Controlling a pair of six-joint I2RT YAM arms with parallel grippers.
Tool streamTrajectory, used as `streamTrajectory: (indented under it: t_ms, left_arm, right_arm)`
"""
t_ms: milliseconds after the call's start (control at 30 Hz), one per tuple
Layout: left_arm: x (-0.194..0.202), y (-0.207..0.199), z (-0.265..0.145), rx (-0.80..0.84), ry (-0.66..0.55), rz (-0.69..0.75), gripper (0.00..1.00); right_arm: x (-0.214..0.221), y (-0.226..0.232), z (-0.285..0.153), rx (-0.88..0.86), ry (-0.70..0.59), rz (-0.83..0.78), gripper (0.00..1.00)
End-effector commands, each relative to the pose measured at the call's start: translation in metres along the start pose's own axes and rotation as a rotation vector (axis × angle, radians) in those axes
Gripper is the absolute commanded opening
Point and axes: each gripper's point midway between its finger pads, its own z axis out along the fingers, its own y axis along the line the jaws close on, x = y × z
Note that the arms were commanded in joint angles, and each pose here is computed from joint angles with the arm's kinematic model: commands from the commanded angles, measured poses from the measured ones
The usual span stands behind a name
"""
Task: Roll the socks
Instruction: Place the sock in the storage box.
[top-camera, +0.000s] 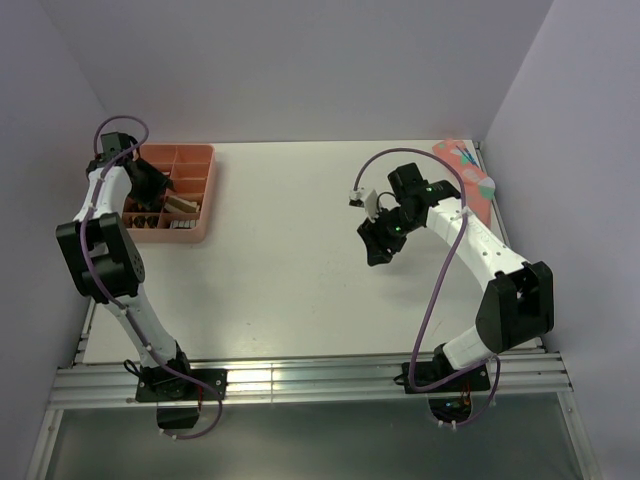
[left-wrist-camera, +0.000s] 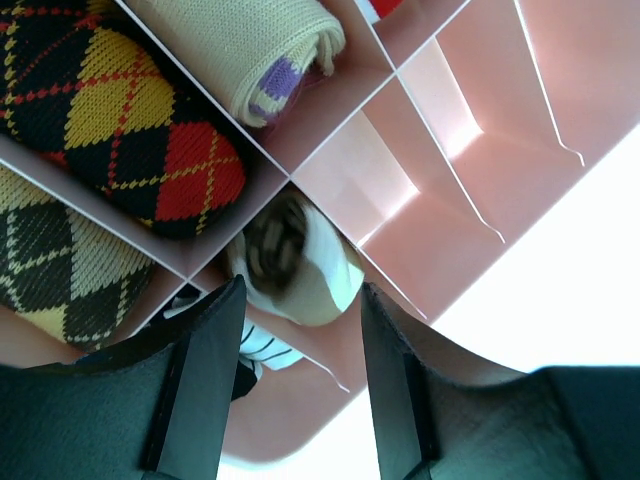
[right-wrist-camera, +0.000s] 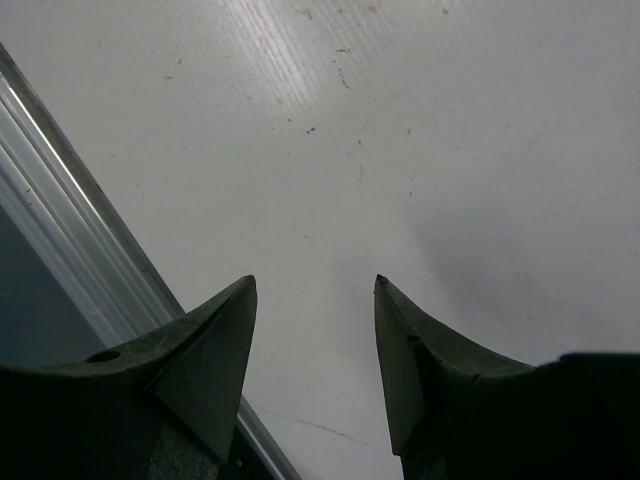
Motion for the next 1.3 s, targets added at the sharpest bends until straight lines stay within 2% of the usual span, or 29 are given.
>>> streamTrajectory:
  t_ms: [0,233,533,1033,1267]
  left_arm:
    - [-0.008,-0.006,-0.027,0.027,-0.045,0.033,0.55]
    - [-0.004,-0.011,-0.034,0.059,-0.042,0.052,0.54]
    - [0.000,-0.019,-0.017,0.065,-0.046,0.069,0.47]
    - [0.017,0.005,0.017,-0.054,-0.023,0.051,0.45]
    - [0.023,0.008,0.026,-0.054,-0.001,0.042,0.46]
  right_arm:
    - [0.000,0.004,-0.002,-0.016,-0.019,-0.003,0.58]
    - [0.002,0.007,-0.003,-0.015,-0.026,0.001,0.58]
    - [0.003,0.010,-0.005,-0.014,-0.034,0.009,0.58]
    - [0.010,0.011,-0.006,-0.004,-0.020,0.006,0.58]
    - [0.010,0.011,-0.008,0.000,-0.021,0.007,0.58]
